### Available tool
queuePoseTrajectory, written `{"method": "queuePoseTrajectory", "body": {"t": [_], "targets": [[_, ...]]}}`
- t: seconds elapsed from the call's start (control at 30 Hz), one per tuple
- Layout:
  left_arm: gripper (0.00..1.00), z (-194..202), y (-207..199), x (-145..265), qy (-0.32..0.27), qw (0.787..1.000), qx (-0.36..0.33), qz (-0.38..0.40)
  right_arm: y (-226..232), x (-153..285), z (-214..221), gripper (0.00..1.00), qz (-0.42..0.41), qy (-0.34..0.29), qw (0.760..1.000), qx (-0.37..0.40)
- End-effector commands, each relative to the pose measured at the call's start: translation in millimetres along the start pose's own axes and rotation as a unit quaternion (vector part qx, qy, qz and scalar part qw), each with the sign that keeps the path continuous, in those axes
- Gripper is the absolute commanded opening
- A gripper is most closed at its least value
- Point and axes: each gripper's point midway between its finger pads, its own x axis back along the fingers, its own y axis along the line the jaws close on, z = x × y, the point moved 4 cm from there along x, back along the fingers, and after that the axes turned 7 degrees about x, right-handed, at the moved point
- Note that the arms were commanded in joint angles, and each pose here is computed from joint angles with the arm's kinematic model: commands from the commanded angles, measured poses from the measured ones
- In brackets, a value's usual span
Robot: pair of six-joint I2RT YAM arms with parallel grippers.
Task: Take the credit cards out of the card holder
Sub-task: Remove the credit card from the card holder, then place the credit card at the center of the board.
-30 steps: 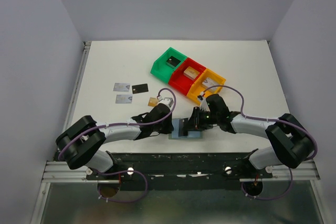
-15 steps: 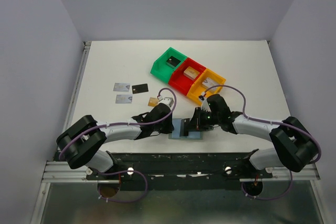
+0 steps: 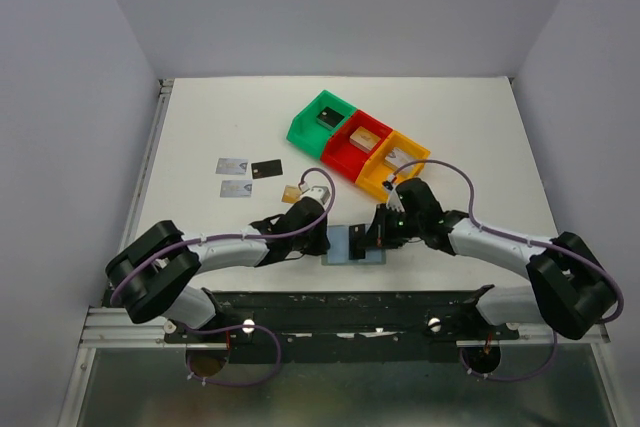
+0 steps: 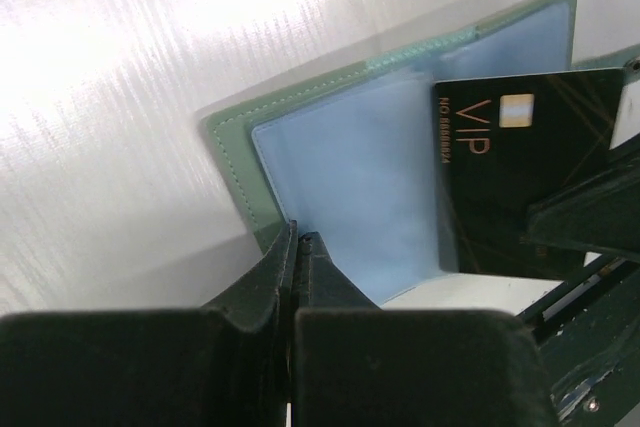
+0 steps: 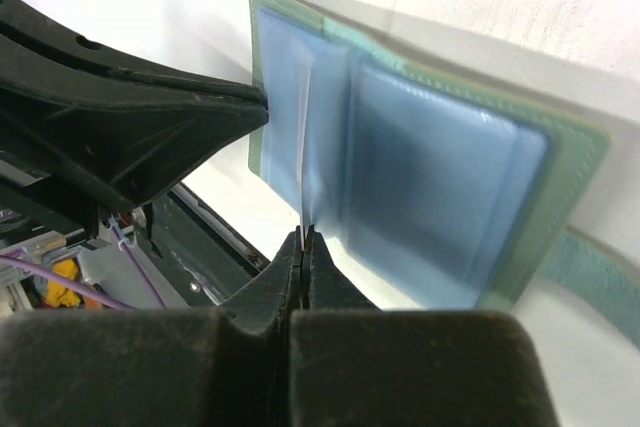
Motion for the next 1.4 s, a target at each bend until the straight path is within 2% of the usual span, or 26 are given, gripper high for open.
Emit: {"method": "queuePoseTrajectory", "body": {"t": [0.0, 0.37, 0.43, 0.5, 0.57, 0.63, 0.73, 0.83, 1.03, 1.17, 1.37], "targets": [[0.0, 0.9, 5.5, 8.3, 0.0, 1.0, -0.008, -0.02, 6.0, 14.9, -11.9, 0.0, 0.03, -0.015, 0.999, 0.03], [0.0, -23.6, -15.0, 31.2, -0.038, 0.999, -0.014, 0.007, 26.1, 45.8, -22.2, 0.0, 0.031, -0.029, 0.997, 0.069], [0.14, -31.9, -25.3, 39.8, -0.047, 0.998, -0.018, 0.024, 34.9, 54.1, -27.1, 0.0, 0.021, -0.038, 0.996, 0.083], [0.4, -41.6, -38.3, 50.4, -0.06, 0.997, -0.021, 0.05, 43.0, 61.9, -30.6, 0.0, 0.008, -0.046, 0.994, 0.103], [0.55, -49.8, -48.7, 62.0, -0.073, 0.995, -0.022, 0.072, 52.8, 70.4, -32.9, 0.0, -0.013, -0.051, 0.99, 0.131], [0.64, -57.2, -56.3, 74.8, -0.086, 0.992, -0.023, 0.087, 65.6, 79.8, -34.3, 0.0, -0.046, -0.056, 0.984, 0.165], [0.66, -68.8, -64.2, 97.1, -0.121, 0.985, -0.029, 0.118, 82.5, 93.5, -29.5, 0.0, -0.094, -0.045, 0.972, 0.21], [0.66, -74.7, -76.2, 123.7, -0.159, 0.965, -0.041, 0.202, 98.6, 107.3, -19.7, 0.01, -0.149, -0.016, 0.958, 0.243], [0.65, -64.1, -83.1, 185.6, -0.25, 0.897, -0.119, 0.346, 120.8, 129.9, 0.2, 0.0, -0.248, 0.038, 0.928, 0.277], [0.72, -47.7, -89.4, 219.1, -0.247, 0.856, -0.174, 0.42, 134.8, 141.7, 8.3, 0.0, -0.311, 0.054, 0.905, 0.285], [0.72, -33.6, -106.7, 232.9, -0.188, 0.825, -0.209, 0.49, 146.5, 145.6, 9.8, 0.0, -0.331, 0.071, 0.892, 0.3]]}}
